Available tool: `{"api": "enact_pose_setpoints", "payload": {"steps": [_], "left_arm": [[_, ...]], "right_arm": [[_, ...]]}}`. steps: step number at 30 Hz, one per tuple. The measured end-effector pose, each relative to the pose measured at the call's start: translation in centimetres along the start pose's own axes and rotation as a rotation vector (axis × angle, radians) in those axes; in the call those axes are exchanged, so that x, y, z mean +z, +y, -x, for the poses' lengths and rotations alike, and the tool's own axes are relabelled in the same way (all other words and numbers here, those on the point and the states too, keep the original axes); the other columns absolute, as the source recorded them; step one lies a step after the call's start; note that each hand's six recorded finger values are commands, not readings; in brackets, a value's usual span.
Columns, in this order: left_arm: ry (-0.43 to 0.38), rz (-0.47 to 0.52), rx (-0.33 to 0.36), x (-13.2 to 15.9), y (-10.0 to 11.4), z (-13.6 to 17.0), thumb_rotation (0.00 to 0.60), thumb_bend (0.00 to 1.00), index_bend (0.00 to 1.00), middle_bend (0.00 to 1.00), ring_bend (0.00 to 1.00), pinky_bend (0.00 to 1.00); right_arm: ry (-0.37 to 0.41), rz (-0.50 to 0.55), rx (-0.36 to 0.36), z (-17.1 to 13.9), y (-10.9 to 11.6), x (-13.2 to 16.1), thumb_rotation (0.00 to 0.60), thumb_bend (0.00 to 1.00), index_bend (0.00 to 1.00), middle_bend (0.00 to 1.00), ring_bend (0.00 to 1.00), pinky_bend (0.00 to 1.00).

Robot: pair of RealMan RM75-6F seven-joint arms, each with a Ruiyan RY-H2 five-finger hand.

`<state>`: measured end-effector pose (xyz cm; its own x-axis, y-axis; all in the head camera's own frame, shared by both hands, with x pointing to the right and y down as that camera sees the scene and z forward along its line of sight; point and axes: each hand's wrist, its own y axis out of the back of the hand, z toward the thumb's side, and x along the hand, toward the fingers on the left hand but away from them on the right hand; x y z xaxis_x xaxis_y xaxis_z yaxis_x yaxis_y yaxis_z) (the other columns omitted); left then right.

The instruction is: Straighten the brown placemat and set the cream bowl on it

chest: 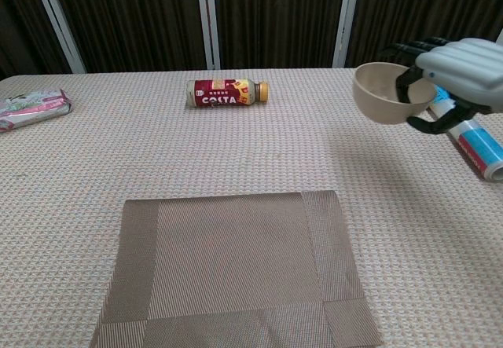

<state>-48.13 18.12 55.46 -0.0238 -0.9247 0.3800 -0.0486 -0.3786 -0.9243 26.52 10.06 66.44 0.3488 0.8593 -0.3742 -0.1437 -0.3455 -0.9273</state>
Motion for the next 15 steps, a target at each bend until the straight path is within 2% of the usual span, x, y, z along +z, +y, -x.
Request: {"api": "enact_pose_setpoints", "payload": {"steps": [8, 15], "left_arm": [[-0.013, 0.001, -0.006, 0.6, -0.2, 0.2, 0.600, 0.00, 0.00, 0.00, 0.00, 0.00], [-0.019, 0.002, -0.002, 1.0, -0.2, 0.2, 0.600, 0.00, 0.00, 0.00, 0.00, 0.00]], "right_arm": [[-0.120, -0.014, 0.079, -3.3, -2.4, -6.6, 0.600, 0.35, 0.67, 0.01, 0.00, 0.00], [-0.129, -0.027, 0.129, -4.9, -4.3, -8.0, 0.600, 0.35, 0.67, 0.01, 0.00, 0.00]]}}
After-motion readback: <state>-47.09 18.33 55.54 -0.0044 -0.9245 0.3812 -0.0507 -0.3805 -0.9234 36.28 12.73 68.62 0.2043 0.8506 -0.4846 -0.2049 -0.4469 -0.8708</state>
